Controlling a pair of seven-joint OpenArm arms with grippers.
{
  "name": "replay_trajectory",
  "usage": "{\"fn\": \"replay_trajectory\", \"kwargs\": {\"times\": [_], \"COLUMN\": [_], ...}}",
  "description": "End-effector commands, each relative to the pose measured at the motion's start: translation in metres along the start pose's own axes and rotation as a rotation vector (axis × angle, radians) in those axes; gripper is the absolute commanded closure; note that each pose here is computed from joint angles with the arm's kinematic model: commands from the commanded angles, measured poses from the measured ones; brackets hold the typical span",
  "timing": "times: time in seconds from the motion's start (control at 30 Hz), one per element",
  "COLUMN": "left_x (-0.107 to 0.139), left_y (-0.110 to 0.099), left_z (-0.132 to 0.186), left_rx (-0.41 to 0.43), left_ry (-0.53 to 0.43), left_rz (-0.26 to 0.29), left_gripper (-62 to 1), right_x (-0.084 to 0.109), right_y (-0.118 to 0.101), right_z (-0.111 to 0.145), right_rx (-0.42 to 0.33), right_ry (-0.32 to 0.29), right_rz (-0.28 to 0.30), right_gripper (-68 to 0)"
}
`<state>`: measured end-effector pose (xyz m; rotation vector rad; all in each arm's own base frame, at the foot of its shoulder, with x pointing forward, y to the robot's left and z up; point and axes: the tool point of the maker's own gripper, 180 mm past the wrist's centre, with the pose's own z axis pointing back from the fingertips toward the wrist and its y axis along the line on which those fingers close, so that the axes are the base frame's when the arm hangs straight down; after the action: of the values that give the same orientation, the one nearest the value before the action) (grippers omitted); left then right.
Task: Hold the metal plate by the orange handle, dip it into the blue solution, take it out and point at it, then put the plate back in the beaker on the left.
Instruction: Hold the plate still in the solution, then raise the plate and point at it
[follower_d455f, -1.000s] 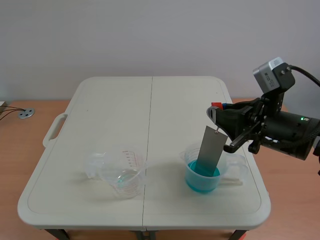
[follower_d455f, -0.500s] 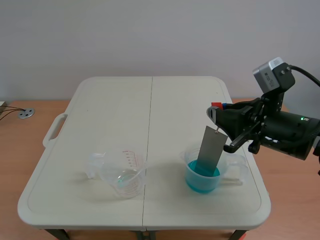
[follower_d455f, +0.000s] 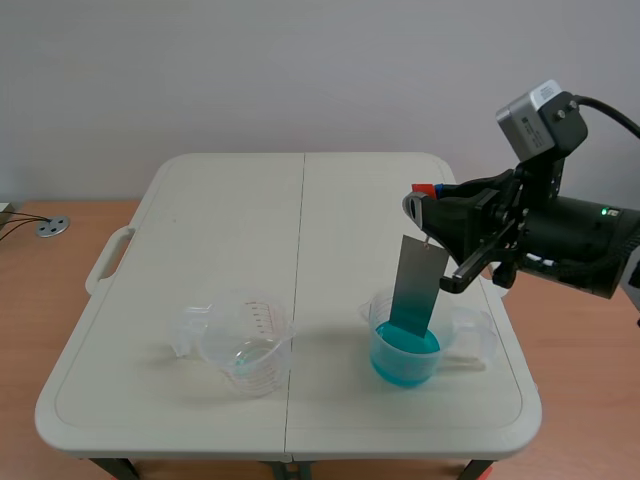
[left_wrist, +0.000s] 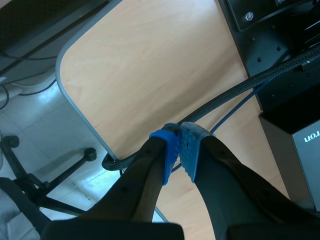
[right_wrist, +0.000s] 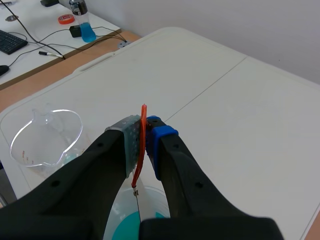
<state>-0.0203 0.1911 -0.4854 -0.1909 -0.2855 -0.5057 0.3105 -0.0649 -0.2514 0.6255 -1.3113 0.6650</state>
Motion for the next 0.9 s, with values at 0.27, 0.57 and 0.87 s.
{"fn": "replay_trajectory", "kwargs": {"times": [0.27,0.57,0.87], "left_x": [-0.001,-0.001,0.037], "left_y": [-0.001,-0.001,0.04], "left_z": [0.003,0.003,0.006], "left_rx": [-0.007,-0.006,0.092], "left_ry": [-0.001,0.002,-0.045], "left_rz": [-0.006,-0.009,-0.059], "left_gripper": [-2.9,-3.0,-2.9], "right_x": [0.04,0.075,0.106], "right_y": [0.014,0.027,0.041], "right_z": [0.01,0.021,0.026], "right_rx": [0.031,0.032,0.047], "right_ry": [-0.073,-0.137,-0.178], "right_rz": [0.09,0.177,0.249], "right_gripper": [-1.1,-1.1,-1.1]}}
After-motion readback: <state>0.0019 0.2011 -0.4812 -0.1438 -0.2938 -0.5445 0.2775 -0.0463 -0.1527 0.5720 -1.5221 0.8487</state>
